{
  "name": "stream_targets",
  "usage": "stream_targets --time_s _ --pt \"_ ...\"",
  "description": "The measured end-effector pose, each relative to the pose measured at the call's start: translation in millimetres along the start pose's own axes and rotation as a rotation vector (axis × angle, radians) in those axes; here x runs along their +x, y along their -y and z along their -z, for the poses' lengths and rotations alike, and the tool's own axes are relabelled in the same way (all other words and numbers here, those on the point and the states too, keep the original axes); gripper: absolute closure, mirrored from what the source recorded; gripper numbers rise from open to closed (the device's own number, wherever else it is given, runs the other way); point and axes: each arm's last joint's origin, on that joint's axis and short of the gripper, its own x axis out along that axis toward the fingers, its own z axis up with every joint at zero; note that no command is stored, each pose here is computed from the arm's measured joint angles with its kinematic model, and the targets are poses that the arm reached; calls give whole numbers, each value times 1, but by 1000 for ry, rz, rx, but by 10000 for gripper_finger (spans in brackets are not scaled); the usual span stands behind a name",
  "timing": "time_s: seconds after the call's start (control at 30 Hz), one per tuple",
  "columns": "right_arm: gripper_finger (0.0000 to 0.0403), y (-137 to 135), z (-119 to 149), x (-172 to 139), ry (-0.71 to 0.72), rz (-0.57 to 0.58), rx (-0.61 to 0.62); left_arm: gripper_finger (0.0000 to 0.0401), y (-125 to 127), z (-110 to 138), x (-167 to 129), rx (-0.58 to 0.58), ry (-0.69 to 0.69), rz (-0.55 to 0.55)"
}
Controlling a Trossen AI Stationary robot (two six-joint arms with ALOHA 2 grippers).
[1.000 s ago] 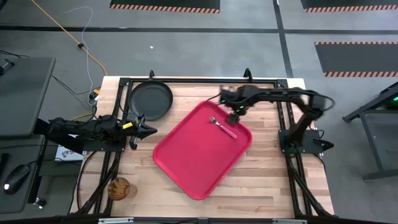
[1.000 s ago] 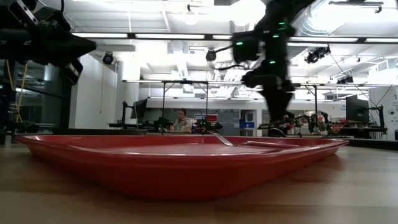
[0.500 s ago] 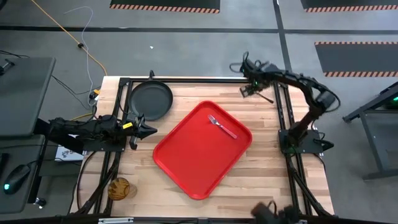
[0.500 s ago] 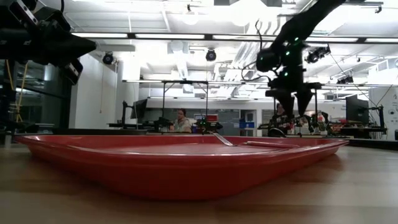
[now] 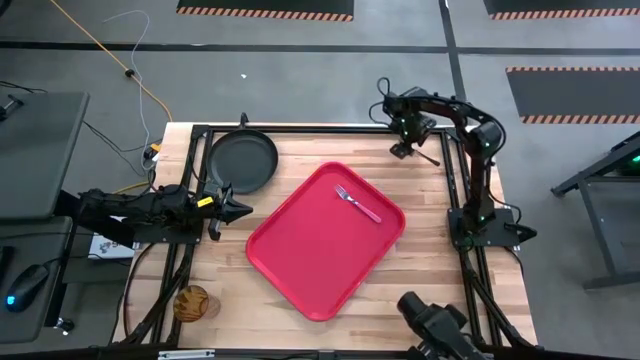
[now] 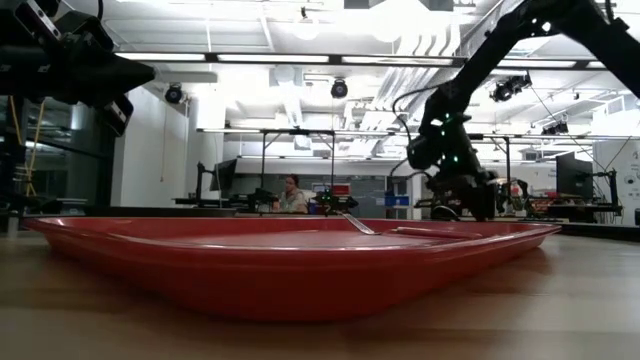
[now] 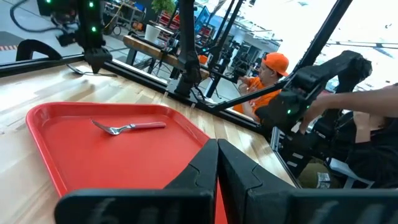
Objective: Pick and place plate/cup/fork/spoon on tray
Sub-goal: Put the black spoon beside the pink fork on the serving tray
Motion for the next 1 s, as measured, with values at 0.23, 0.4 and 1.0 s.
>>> stream_targets --time_s 0.23,0.4,1.0 --pt "175 -3 -2 18 -35 24 -19 401 0 0 0 0 0 0" --pt "204 -3 -3 20 -20 25 -28 401 0 0 0 0 0 0" --pt "395 -16 -4 16 3 45 -5 401 0 0 0 0 0 0"
